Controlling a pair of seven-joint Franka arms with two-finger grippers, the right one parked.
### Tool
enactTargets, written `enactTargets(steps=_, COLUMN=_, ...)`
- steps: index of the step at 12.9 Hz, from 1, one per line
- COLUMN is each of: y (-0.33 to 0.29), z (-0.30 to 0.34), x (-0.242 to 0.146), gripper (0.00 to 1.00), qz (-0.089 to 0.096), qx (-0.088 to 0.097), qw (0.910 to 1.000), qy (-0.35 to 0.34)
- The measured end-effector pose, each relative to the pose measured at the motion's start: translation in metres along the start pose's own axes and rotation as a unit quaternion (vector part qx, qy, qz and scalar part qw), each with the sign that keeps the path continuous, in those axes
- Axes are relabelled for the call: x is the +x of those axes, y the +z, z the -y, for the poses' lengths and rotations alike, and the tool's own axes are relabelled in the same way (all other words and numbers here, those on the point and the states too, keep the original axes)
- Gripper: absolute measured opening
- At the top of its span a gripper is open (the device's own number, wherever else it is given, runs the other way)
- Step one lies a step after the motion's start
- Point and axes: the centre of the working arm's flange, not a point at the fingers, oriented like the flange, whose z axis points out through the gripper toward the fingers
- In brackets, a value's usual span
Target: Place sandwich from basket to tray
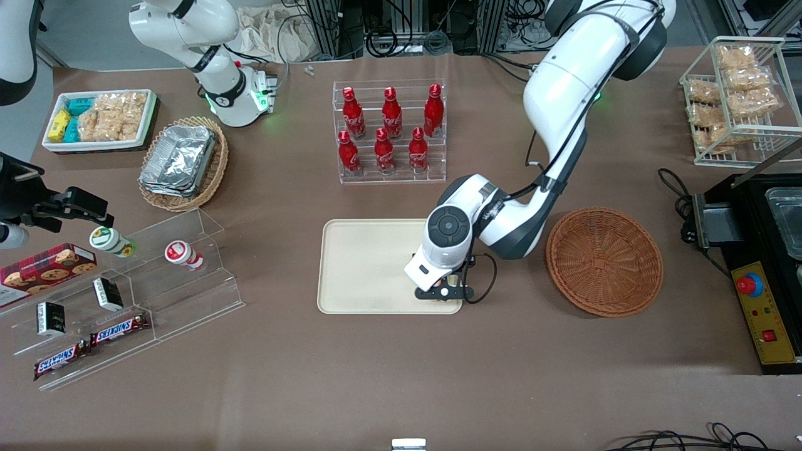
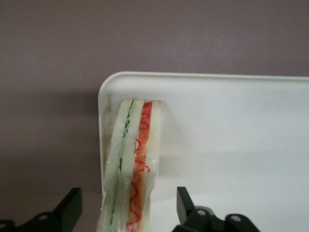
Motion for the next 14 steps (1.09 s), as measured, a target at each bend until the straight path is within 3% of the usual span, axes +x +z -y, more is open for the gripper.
enactTargets(steps=1, y=-0.02, z=0.009, x=0.006, gripper=1.0, qz=-0.009, qx=0.001, qw=0.9999, qy=-0.011)
enactTargets(steps=7, y=-0.153, z=0.127, x=0.034, gripper=1.0, qz=-0.016, qx=0.038, qw=0.9948, qy=-0.093)
enactTargets(steps=11, y=-0.202, z=0.234, x=0.018, gripper=1.0, qz=-0.024, qx=0.058, qw=0.9886, qy=-0.137)
enactTargets(steps=12, y=-0.214, z=0.251, x=0.01, gripper=1.0, qz=-0.028, qx=0.059, qw=0.987, qy=-0.147)
enactTargets(steps=14, y=-0.245, z=0.287, x=0.0, gripper=1.0, qz=-0.034, qx=0.041, qw=0.9888, qy=-0.139)
